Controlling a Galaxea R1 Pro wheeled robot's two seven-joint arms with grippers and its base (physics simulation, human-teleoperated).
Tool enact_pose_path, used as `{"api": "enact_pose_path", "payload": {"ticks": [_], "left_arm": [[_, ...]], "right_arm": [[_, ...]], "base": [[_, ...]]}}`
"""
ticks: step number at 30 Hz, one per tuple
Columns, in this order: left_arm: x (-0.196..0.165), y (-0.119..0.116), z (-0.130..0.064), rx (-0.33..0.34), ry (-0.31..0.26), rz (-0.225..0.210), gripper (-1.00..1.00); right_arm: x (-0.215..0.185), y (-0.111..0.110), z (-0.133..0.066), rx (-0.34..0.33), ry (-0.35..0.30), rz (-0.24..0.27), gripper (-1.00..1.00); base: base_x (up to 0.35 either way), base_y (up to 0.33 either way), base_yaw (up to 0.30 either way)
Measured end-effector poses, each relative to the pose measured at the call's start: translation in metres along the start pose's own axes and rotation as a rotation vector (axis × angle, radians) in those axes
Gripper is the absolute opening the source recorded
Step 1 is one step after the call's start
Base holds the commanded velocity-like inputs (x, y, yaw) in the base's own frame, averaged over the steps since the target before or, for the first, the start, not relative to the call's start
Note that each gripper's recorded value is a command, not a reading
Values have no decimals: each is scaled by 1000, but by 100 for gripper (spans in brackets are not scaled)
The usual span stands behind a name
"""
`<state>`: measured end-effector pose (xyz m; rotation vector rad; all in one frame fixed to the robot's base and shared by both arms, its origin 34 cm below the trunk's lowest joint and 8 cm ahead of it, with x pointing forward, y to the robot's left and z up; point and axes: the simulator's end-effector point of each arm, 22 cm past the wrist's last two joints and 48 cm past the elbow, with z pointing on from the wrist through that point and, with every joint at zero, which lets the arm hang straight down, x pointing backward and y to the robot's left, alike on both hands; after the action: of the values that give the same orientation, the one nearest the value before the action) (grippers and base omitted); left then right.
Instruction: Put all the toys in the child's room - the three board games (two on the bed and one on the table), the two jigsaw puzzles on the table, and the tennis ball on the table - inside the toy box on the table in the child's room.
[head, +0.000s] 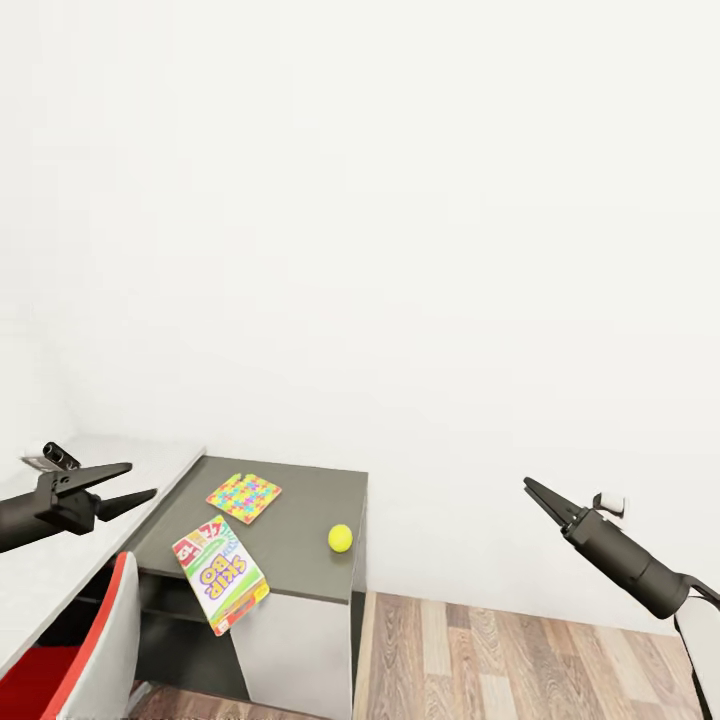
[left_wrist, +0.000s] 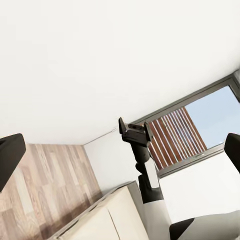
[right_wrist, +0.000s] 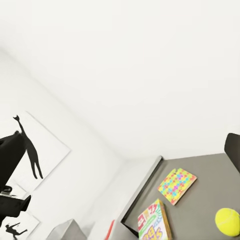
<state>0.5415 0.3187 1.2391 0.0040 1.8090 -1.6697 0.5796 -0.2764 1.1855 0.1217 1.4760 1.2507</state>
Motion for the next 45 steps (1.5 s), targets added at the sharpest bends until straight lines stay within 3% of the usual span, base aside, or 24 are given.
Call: {"api": "enact_pose_path", "payload": {"ticks": [10,16,27,45], "left_arm": [[0,-2,0,2,-1,4,100],[10,-8,10,50,5,8,100],[22,-1,24,62,13,-3,100],[21,-1,24,62,12,-2,100]], "right_arm": [[0,1,0,-2,-2,0,100],[12,22,7,-64,8,13,100],[47,32,28,-111,45,109,100],[48,32,29,-113,45,112,100]], "base": [[-4,20,54],[0,0,0],[0,0,0],[-44,14,0]]}}
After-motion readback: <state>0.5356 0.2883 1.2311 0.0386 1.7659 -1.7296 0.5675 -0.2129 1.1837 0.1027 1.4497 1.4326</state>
